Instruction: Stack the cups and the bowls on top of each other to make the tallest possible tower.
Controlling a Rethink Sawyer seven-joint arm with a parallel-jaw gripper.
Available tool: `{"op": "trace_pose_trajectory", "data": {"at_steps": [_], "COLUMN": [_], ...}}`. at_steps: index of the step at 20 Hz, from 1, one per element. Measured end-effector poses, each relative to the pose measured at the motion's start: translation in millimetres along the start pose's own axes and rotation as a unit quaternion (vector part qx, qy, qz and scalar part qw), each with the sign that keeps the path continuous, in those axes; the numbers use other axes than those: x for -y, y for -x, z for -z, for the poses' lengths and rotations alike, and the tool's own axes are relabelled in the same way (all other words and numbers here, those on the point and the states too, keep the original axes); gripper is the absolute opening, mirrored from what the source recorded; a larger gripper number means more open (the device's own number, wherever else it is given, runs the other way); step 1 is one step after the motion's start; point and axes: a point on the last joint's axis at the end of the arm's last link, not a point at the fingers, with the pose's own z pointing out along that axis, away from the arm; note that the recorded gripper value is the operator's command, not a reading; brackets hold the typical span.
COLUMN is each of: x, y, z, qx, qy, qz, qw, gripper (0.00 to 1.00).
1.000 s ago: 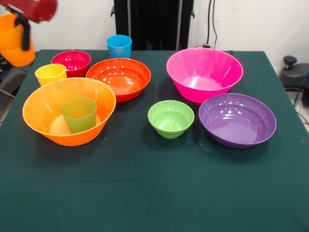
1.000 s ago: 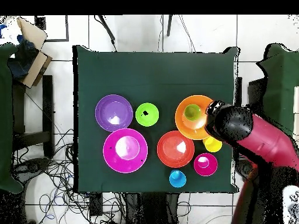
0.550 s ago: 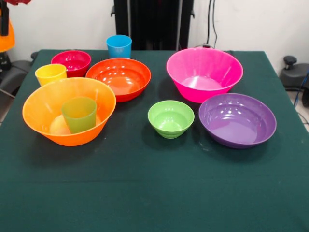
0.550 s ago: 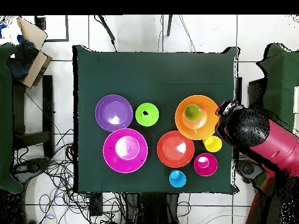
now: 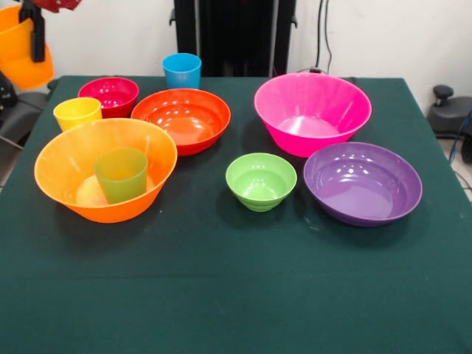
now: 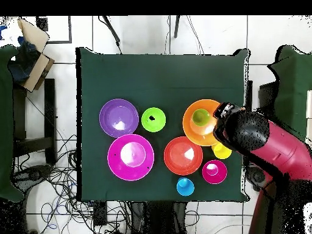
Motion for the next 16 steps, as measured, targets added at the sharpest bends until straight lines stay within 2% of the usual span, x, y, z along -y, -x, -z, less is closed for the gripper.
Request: {"op": "trace_pose_trajectory", "data": {"at_steps": [5,9,16], "x": [-11.6,-22.4,-38.3], "y": [-3.7,-8.9,-17.0], "z": [-5.8,-18.0,-44.5], "qx": [-0.005,-0.004,0.011], "qy": [0.007,0.010,0.012], "qz": [0.007,0.015,0.027], "qw": [0.9999,0.9998,0.9995], "gripper": [0.00,0.00,0.00]}}
